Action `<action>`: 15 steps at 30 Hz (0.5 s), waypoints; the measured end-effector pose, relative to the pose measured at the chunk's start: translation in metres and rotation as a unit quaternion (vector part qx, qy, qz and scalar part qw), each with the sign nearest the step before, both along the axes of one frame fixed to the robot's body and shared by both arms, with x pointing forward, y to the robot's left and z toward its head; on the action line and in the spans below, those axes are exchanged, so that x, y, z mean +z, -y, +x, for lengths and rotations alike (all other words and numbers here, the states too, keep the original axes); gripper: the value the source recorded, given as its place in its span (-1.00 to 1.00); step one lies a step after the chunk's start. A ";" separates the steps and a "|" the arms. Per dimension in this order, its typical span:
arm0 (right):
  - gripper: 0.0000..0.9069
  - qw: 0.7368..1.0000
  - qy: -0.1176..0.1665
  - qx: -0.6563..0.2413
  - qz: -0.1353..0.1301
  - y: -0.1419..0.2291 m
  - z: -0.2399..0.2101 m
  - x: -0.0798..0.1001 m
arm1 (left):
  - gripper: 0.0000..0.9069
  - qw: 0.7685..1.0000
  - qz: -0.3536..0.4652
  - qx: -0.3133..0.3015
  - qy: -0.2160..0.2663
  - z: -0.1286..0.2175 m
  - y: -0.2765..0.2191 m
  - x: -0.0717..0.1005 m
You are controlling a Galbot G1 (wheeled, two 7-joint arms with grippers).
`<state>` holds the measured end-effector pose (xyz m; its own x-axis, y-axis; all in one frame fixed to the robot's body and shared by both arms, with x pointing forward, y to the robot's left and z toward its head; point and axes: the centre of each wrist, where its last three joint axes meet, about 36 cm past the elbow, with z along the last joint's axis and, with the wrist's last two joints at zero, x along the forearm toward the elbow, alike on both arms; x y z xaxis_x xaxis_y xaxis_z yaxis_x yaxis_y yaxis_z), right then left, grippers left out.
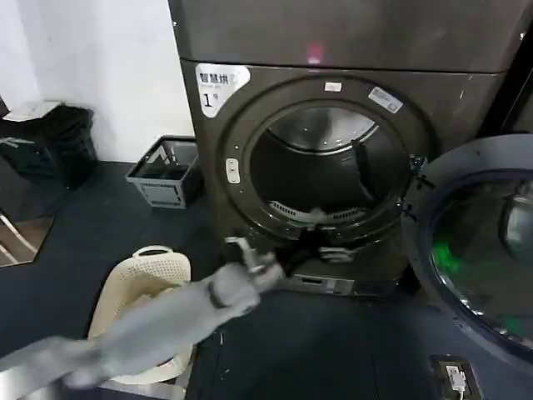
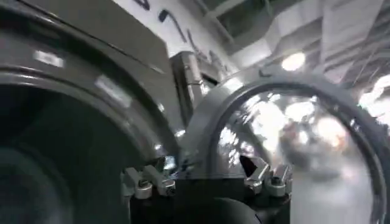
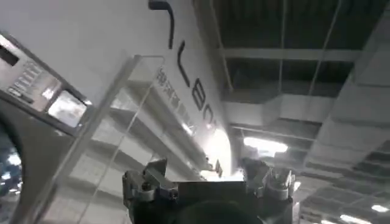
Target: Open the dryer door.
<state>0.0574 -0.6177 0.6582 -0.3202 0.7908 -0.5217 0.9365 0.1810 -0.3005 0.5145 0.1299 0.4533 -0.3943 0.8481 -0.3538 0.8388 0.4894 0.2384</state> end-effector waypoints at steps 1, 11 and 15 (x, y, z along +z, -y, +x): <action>1.00 1.000 0.002 -0.001 0.000 -0.001 0.001 0.001 | 1.00 1.000 0.007 0.002 0.002 -0.003 -0.012 0.002; 1.00 1.000 0.022 -0.015 -0.012 -0.003 0.004 0.007 | 1.00 0.984 0.173 0.046 -0.001 -0.030 -0.157 0.018; 1.00 0.999 0.019 -0.032 -0.028 0.000 -0.001 0.015 | 1.00 0.958 0.266 0.104 -0.023 -0.041 -0.220 0.031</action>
<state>0.0563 -0.6172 0.6737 -0.2492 0.7781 -0.5766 0.9567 0.1051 -0.2716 0.4737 0.3498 0.4843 -0.5793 0.8048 0.1289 0.7517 0.4663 0.4664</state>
